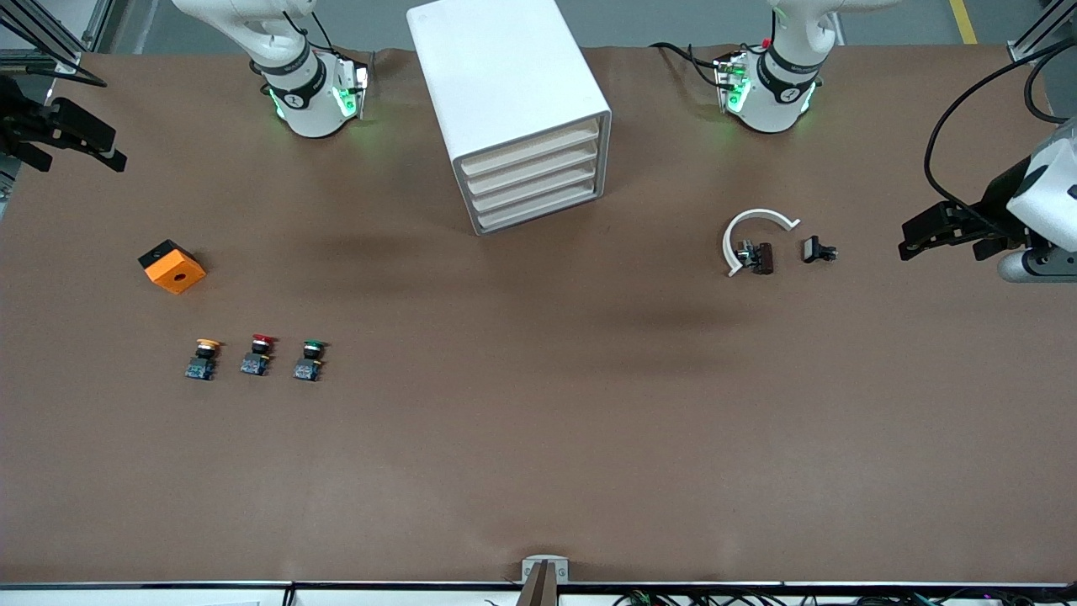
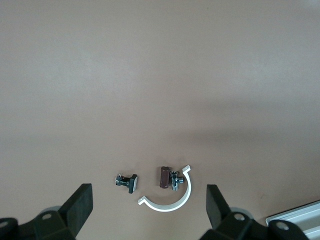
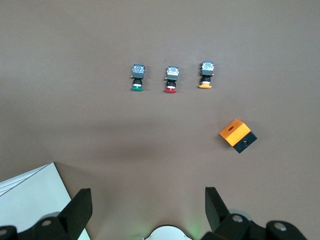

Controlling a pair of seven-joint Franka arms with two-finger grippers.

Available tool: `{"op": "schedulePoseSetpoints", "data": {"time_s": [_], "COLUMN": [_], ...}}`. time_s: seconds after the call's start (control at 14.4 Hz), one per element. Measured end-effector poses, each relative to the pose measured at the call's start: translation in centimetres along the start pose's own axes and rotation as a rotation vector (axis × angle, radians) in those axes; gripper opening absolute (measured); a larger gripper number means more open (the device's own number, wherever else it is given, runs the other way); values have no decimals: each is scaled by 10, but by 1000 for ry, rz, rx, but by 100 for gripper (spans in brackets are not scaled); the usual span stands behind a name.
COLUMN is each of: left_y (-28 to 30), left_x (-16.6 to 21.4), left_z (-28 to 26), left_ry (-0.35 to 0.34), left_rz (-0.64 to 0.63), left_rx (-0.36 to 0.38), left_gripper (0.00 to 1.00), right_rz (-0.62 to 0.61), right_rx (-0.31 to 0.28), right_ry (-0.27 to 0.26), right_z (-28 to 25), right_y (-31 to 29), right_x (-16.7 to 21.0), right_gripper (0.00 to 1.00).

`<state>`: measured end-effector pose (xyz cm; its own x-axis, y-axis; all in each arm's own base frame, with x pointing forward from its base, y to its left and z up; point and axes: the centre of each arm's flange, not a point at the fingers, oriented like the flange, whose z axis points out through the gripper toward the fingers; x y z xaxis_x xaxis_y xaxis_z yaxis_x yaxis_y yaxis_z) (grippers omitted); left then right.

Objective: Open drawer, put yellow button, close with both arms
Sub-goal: 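Reach the left gripper toward the white cabinet's top drawer handle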

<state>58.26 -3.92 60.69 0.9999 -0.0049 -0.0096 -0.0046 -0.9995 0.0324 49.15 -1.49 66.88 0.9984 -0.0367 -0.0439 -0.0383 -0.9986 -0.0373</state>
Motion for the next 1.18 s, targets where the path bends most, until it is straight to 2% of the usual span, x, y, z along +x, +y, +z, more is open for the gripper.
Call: {"op": "schedulePoseSetpoints", "data": {"time_s": [0.35,0.49,0.7,0.9,1.18], "left_y": [-1,-4,-6,2,39], "left_x": [2,5,18,45,78], "left_z": [3,10,40,101,172], "left_ry": [-5,-19,-74,-143,-170], "left_rz": [-6,-51,-173,-285,-521], "left_rx": [-6,-28,-33,-31,-87], "left_gripper": [100,100,100,100,100], "right_rz": [4,5,8,8,10], "right_rx": [-8,-14,-21,-21,-21], "right_ry": [-1,-1,-3,-5,-5], "right_z": [0,0,1,1,2], "right_y": [1,2,4,4,5], "right_x": [0,0,0,0,0], "right_gripper": [100,100,100,100,100]}}
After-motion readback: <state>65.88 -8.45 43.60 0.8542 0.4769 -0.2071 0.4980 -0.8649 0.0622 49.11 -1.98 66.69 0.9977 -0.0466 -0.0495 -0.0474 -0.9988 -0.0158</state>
